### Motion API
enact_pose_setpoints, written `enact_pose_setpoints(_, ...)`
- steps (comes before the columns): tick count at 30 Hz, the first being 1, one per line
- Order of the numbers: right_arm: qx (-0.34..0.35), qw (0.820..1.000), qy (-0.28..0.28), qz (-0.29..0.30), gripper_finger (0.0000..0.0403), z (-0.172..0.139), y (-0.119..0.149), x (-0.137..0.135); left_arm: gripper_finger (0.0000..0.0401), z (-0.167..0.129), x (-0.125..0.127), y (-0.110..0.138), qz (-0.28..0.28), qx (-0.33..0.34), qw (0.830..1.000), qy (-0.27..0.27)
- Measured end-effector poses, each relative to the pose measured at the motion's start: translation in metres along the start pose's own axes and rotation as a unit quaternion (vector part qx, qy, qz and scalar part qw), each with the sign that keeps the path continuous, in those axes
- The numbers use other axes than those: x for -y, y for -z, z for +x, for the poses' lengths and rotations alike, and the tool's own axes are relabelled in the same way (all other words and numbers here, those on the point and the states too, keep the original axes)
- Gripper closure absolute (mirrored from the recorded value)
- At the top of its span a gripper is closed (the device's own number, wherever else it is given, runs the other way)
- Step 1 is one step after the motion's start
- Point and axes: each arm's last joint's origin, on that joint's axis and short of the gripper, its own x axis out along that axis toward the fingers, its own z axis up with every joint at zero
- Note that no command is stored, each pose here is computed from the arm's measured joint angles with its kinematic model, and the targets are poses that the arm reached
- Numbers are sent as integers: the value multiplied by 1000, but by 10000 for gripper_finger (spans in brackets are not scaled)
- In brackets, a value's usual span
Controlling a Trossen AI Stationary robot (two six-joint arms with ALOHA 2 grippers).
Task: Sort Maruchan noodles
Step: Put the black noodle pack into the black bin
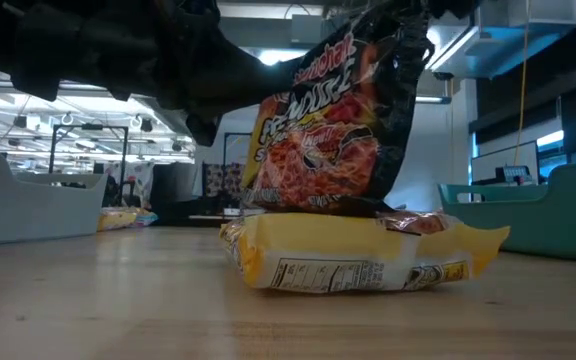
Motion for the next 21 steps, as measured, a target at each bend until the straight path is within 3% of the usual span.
enact_pose_setpoints(6, 9, 995, 17, 102, 96, 9, -2, 10, 401, 0, 0, -1, -2, 6, 1000, 1)
enact_pose_setpoints(15, 0, 992, 7, 129, 109, 24, 4, 11, 401, 0, 0, -1, 0, 5, 1000, 1)
enact_pose_setpoints(21, -41, 993, 33, 106, 111, 38, -7, 4, 401, 0, 1, -1, 2, 5, 1000, 2)
